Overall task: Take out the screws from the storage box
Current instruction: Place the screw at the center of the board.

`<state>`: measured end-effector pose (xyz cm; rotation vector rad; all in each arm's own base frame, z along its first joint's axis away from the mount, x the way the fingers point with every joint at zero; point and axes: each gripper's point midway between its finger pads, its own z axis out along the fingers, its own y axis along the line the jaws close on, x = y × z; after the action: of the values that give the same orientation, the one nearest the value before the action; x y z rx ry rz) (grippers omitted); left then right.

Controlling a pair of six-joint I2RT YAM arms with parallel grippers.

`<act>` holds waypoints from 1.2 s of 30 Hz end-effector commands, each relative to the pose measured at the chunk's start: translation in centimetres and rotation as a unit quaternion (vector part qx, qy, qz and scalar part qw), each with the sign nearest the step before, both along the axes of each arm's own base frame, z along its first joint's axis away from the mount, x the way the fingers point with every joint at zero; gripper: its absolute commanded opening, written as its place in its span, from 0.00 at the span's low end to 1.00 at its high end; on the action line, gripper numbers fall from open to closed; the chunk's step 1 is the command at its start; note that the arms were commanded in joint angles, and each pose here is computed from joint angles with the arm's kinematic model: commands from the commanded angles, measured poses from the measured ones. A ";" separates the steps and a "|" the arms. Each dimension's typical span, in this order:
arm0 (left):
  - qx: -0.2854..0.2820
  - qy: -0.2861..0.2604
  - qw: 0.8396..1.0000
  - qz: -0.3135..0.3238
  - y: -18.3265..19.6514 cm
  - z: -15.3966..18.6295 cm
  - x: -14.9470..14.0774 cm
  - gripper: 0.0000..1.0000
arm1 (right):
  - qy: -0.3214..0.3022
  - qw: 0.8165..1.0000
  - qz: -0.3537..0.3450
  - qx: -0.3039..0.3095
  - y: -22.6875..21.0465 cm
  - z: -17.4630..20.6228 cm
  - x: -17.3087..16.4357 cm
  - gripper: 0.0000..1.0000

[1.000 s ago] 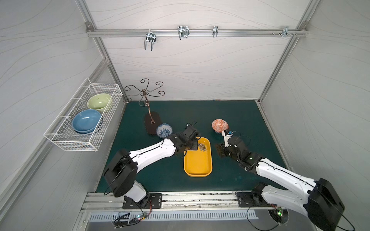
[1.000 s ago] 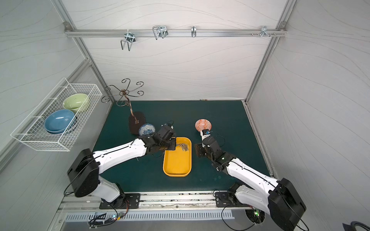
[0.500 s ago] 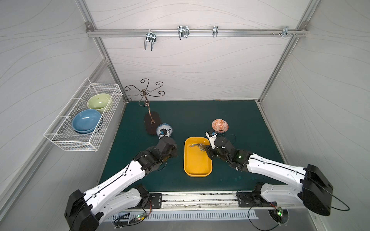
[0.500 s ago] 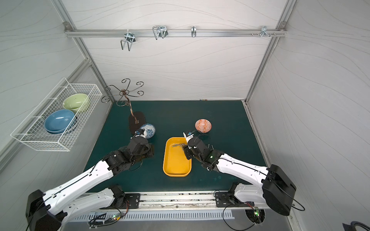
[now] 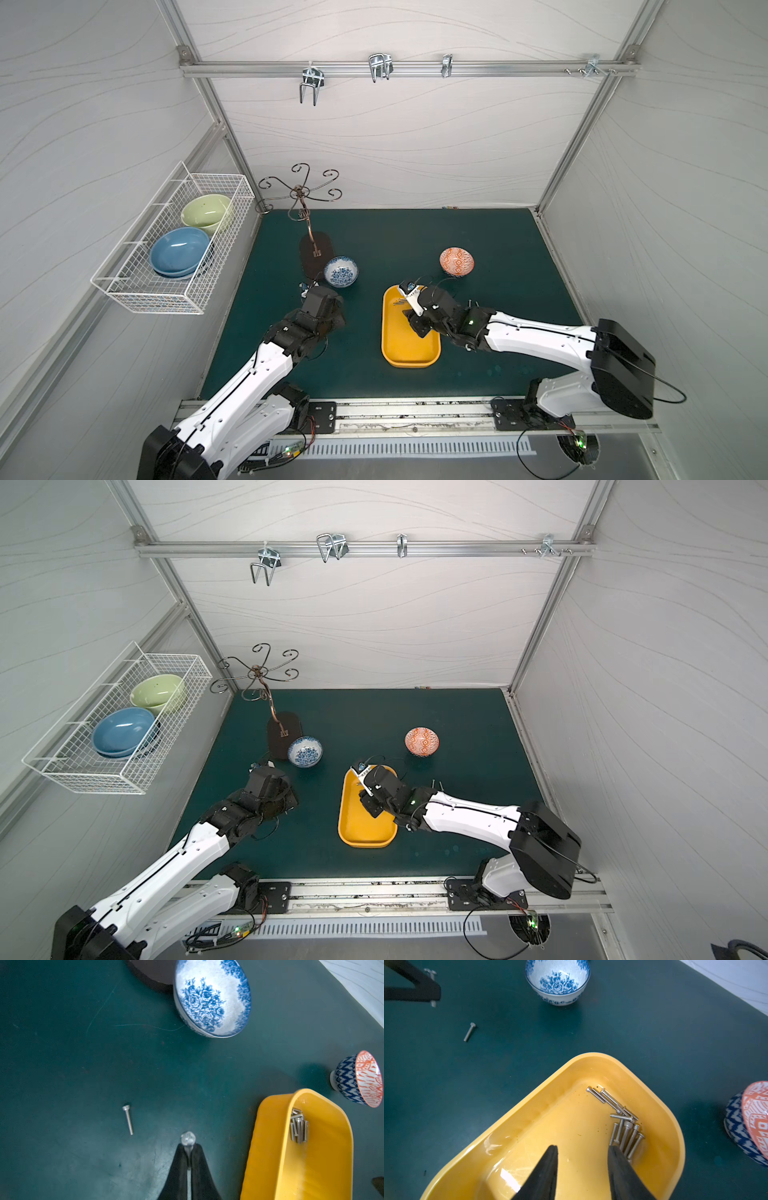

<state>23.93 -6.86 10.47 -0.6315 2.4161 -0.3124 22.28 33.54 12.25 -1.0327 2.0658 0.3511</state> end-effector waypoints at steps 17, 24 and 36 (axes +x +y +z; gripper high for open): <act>-0.057 0.068 0.988 0.125 4.6 -4.3 -0.7 0.00 | 0.020 0.993 0.100 -0.063 3.2 -4.0 1.5 0.35; -0.070 0.099 0.978 0.173 6.3 -6.3 -1.3 0.00 | 0.012 0.990 0.103 -0.091 3.0 -5.1 2.7 0.37; -0.067 0.123 0.972 0.188 7.1 -7.5 -1.7 0.00 | 0.022 0.988 0.105 -0.111 3.4 -7.0 4.7 0.33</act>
<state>21.30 0.22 2.54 -1.2340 2.4755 -0.2240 26.70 36.72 5.56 -1.3615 2.0735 0.2618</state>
